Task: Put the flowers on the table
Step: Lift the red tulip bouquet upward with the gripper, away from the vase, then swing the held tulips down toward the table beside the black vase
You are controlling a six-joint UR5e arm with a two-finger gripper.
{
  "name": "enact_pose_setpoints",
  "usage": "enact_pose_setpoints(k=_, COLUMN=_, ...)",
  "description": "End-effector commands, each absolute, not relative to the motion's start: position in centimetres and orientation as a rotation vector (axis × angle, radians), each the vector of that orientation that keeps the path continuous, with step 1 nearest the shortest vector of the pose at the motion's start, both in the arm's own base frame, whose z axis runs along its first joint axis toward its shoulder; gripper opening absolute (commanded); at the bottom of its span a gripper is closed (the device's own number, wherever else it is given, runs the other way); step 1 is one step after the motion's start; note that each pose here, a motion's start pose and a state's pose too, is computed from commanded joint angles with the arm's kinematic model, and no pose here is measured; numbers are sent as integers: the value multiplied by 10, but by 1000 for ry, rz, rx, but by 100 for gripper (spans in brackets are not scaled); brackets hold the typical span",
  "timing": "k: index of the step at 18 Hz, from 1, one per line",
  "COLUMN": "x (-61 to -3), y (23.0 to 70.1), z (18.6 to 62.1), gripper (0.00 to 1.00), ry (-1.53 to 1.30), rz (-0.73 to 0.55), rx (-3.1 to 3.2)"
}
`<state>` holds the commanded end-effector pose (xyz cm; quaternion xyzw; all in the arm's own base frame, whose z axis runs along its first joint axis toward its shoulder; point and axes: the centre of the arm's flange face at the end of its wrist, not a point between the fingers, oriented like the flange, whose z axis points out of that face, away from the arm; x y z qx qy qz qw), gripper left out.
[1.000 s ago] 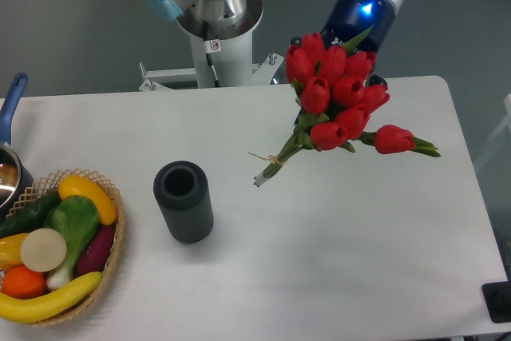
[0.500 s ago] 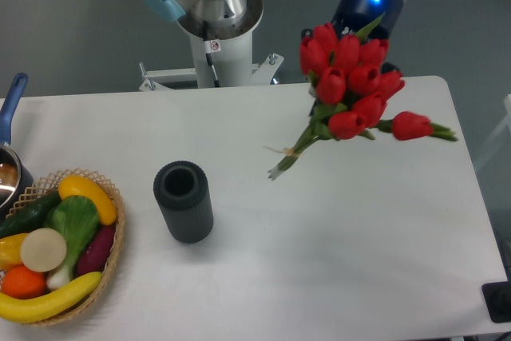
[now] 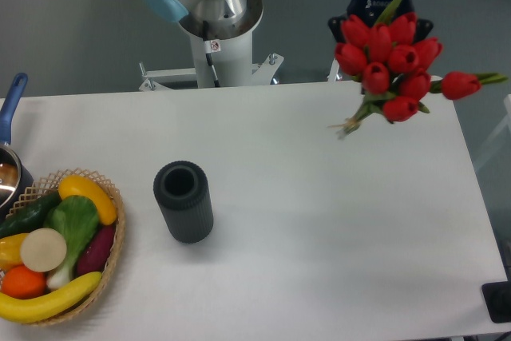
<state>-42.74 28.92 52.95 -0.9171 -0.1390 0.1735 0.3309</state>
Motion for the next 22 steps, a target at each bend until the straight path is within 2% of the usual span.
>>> enact_pose_setpoints(k=4, x=-423, y=298, z=499, gripper=26, ry=-236, rz=469, rx=-2537)
enact_pose_setpoints(k=5, x=-425, y=304, z=488, gripper=31, ry=-196, rz=472, rx=-2579)
enact_pose_setpoints(k=6, x=-426, y=311, z=477, gripper=31, ry=-153, rz=479, rx=-2626)
enact_pose_setpoints(k=16, x=-438, y=405, z=348, gripper=30, ry=193, rz=370, rx=-2956)
enact_pose_setpoints(k=22, x=-444, y=442, z=289, gripper=30, ry=335, rz=375, rx=-3121)
